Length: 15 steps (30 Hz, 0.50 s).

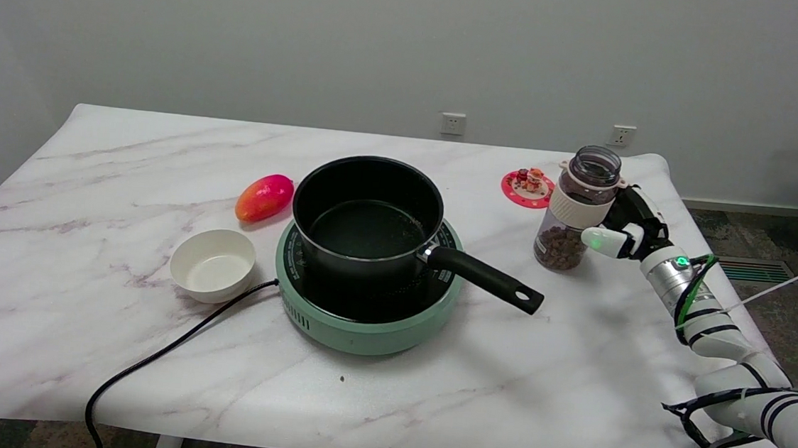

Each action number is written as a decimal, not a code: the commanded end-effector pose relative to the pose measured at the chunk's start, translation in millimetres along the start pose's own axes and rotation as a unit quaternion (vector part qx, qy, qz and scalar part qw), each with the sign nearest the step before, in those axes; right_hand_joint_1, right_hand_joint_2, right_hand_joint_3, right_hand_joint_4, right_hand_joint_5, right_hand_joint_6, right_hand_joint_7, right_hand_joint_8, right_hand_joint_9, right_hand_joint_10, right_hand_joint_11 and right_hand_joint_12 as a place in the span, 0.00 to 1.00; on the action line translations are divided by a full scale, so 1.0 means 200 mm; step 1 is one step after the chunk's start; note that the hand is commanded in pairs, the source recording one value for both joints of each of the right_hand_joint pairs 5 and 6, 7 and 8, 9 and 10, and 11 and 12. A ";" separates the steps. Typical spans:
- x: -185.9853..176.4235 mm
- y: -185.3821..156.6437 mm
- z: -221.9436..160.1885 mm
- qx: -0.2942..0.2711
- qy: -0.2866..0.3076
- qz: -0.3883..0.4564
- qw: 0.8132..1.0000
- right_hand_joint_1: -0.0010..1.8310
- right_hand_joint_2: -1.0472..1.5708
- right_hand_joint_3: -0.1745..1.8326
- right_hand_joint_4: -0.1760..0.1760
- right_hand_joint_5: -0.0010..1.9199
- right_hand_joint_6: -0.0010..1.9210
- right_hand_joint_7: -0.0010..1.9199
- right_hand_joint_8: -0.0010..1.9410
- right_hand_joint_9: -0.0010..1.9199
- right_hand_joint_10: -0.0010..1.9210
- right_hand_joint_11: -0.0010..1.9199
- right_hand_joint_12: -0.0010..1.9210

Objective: Pick up the bottle.

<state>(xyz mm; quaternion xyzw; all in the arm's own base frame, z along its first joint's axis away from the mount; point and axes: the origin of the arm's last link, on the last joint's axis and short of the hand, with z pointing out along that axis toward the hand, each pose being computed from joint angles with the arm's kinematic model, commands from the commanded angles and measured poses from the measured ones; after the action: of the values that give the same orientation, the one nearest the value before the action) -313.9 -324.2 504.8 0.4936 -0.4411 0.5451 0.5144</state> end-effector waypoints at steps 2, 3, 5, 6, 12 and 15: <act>0.08 0.00 -0.03 0.004 0.028 -0.001 1.000 0.71 0.12 0.73 0.50 0.10 0.10 0.32 0.32 0.29 0.29 0.30 0.30; 0.09 0.00 -0.03 0.004 0.029 -0.002 1.000 0.71 0.09 0.73 0.50 0.09 0.09 0.29 0.29 0.29 0.29 0.30 0.30; 0.10 0.00 -0.03 0.004 0.033 -0.001 0.999 0.70 0.07 0.72 0.50 0.08 0.08 0.27 0.26 0.28 0.28 0.30 0.30; 0.10 0.00 -0.03 0.005 0.034 -0.001 0.999 0.70 0.05 0.71 0.50 0.06 0.06 0.26 0.26 0.28 0.28 0.30 0.30; 0.10 0.00 -0.04 0.003 0.033 -0.002 0.999 0.70 0.03 0.69 0.50 0.04 0.04 0.25 0.25 0.27 0.27 0.30 0.30; 0.09 0.01 -0.03 0.000 0.030 -0.003 1.000 0.69 0.04 0.69 0.50 0.04 0.04 0.24 0.24 0.26 0.26 0.29 0.29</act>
<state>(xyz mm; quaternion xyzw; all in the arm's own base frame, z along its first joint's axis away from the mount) -314.2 -318.0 518.0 0.4826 -0.4271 0.5574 0.5234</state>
